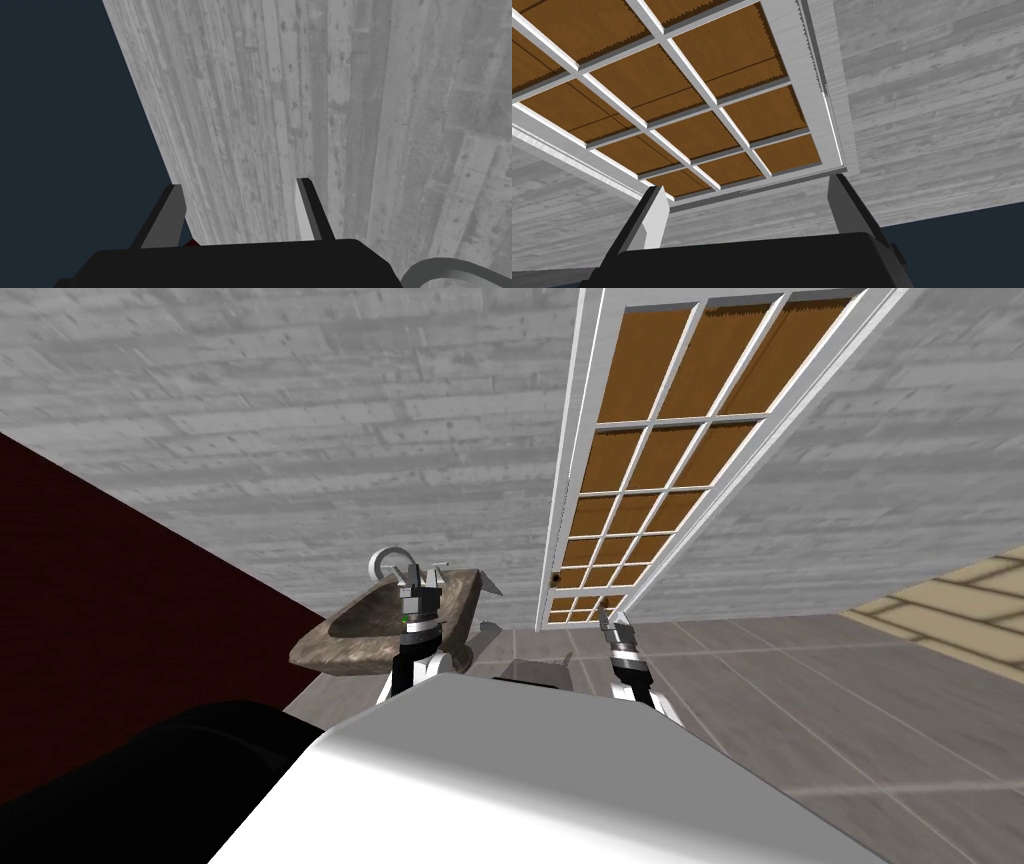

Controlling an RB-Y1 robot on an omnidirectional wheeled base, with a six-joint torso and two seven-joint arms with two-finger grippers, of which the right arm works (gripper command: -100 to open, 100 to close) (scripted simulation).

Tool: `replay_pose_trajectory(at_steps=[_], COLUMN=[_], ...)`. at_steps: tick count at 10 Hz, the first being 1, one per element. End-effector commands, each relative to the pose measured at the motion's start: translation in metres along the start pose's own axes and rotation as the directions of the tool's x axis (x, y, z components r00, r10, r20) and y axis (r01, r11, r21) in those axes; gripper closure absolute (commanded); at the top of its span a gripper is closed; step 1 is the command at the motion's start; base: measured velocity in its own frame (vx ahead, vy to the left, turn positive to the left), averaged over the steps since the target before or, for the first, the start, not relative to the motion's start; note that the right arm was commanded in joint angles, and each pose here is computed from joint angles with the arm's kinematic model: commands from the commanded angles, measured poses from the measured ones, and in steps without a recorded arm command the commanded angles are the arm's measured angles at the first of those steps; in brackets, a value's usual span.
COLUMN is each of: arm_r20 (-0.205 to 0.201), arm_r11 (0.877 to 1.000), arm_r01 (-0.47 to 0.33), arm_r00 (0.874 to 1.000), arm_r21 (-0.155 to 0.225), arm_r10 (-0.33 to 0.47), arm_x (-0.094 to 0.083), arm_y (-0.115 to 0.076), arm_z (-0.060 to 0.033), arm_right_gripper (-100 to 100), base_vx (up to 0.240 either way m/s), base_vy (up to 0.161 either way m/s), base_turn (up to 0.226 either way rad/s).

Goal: Pull the door open

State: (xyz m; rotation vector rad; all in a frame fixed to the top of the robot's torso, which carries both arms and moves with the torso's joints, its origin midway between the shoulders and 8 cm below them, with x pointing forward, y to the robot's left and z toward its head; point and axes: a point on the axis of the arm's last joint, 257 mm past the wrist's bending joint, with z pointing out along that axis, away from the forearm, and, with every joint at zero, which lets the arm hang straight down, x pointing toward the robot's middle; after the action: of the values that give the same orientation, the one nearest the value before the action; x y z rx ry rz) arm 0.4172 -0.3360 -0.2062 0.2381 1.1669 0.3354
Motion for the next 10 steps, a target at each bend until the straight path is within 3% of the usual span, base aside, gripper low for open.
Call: replay_pose_trajectory(at_steps=[1,6,10], arm_r20=[-0.023,-0.098,-0.172], arm_r11=[0.999,0.988,0.970], arm_r01=[0.040,0.148,0.236], arm_r00=[0.999,0.985,0.960], arm_r21=[0.013,0.044,0.061], arm_r10=[-0.040,-0.143,-0.223], arm_x=[0.011,0.041,0.070], arm_y=[-0.008,-0.030,-0.047], arm_z=[-0.0038,-0.0202,-0.0382], arm_right_gripper=[-100,-100,-100], base_vx=[0.096,0.106,0.132], base_vy=[0.001,-0.001,-0.010], base_turn=[0.107,0.091,0.104])
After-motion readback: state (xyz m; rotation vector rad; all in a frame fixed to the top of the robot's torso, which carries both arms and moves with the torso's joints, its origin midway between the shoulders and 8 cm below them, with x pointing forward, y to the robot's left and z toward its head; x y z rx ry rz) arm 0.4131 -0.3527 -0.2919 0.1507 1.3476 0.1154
